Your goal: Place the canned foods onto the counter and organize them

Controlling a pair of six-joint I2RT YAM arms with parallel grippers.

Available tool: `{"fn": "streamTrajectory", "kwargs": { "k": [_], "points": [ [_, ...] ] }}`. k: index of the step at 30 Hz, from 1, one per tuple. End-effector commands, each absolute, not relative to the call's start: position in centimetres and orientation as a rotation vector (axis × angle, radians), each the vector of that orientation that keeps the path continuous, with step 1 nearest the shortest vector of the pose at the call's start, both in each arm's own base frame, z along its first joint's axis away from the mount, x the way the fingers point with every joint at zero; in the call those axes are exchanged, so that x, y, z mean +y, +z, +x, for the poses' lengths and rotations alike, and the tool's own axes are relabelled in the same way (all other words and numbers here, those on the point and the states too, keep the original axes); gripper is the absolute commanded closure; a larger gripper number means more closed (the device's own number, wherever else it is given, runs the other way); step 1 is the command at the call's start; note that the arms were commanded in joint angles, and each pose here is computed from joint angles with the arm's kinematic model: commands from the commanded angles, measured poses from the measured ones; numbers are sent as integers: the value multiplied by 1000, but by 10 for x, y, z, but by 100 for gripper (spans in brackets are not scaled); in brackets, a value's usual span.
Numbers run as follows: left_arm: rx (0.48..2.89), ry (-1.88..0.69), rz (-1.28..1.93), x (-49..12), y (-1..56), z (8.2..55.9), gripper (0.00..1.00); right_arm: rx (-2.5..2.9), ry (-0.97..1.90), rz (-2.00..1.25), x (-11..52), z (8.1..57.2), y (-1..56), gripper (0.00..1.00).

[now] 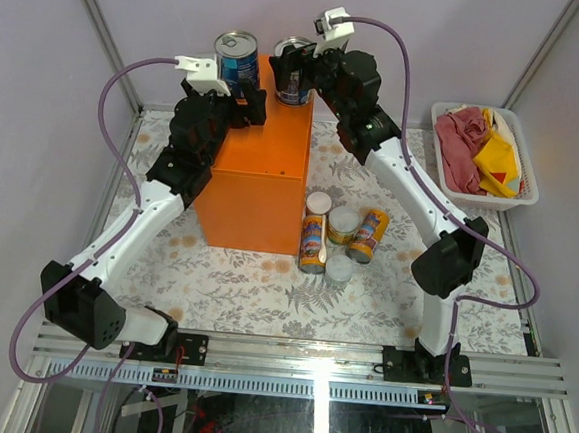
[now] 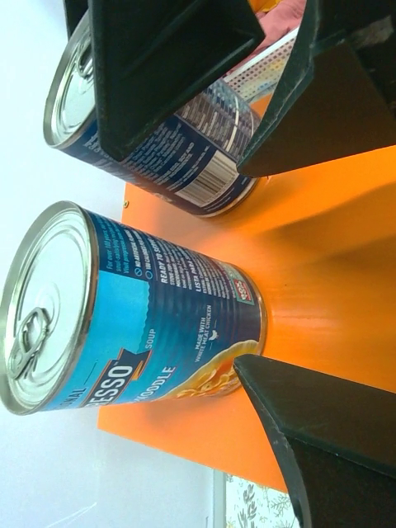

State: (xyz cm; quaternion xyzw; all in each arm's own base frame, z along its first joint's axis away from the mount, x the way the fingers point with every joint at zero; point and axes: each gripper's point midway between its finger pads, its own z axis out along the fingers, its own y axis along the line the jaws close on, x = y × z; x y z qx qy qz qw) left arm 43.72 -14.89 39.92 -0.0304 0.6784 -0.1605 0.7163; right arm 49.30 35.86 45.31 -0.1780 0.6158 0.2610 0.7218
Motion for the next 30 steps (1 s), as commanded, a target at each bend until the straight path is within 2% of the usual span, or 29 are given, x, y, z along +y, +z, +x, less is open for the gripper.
{"fn": "streamTrajectory", "kwargs": {
  "k": [1,14,21,30],
  "points": [
    [1415,-315,-95,-138,428,441,13,1128,659,-342,342,449,547,1],
    [1415,-295,-127,-123,423,461,21,1112,670,-340,348,456,547,2],
    [1409,-291,-128,-118,422,470,22,1102,683,-342,358,466,542,6],
    [1404,-304,-159,-113,416,483,23,1113,679,-348,369,480,528,6]
  ]
}}
